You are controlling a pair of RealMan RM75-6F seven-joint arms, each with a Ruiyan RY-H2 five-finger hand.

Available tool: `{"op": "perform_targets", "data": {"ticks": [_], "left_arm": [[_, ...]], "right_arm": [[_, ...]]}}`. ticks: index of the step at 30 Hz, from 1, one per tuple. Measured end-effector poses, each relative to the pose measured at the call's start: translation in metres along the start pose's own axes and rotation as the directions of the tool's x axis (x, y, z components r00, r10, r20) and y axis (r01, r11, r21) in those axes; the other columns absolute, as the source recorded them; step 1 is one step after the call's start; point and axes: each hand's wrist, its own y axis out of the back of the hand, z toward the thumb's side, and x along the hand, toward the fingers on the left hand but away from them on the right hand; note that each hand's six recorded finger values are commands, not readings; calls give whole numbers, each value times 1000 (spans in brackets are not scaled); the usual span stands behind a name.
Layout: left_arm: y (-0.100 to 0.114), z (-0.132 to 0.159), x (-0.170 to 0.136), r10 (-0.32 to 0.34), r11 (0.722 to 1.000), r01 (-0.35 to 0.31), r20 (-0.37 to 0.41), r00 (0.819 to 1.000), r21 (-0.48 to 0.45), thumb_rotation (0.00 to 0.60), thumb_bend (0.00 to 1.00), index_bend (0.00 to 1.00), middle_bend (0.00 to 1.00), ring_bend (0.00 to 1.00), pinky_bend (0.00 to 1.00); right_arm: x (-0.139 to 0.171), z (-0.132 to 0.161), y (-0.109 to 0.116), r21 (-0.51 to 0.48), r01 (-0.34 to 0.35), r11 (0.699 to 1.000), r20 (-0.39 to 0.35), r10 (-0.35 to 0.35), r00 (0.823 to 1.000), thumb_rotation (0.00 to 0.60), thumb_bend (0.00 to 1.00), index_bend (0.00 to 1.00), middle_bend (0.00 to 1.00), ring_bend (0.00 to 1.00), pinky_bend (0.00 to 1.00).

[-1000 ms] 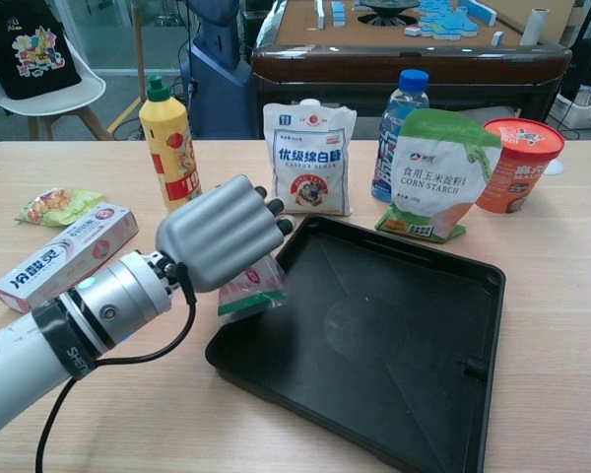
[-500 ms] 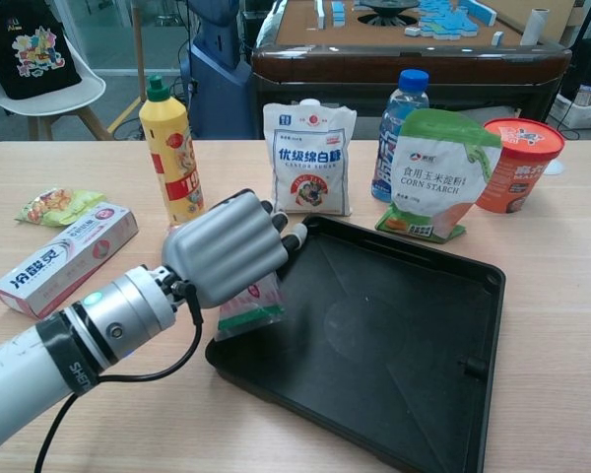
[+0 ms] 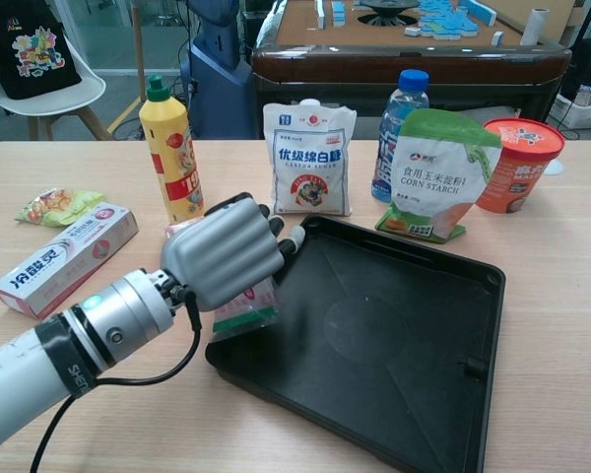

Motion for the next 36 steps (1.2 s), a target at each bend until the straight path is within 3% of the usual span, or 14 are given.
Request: {"op": "perform_targets", "data": {"ticks": [19,26,32,36], "left_arm": [[0,-1,-1,-3,1000,3,-4,1000,-19,600,312,105,389,455,621],[0,-10,5,-29,988,24,-35,999,-150,600,313,138,389,455,621],[-2,-22,9,-63,948,38,-71,995,-316,600,313,160,389,455,621],[-3,-30,10,-95,888,45,-87,992,-458,600,312,180,390,455,621]], "right_arm": [[1,-1,1,-1,4,1000,2,-4,1000,600,237,248,315,163,202],[1,-1,2,-1,7,1000,3,-7,1000,600,237,248,315,163,202],[0,0,1,-2,4,1000,3,-4,1000,600,236,248,316,163,203],[-1,1,0,-1,3,1000,0,-3,1000,600,236,248,316,163,202]]}}
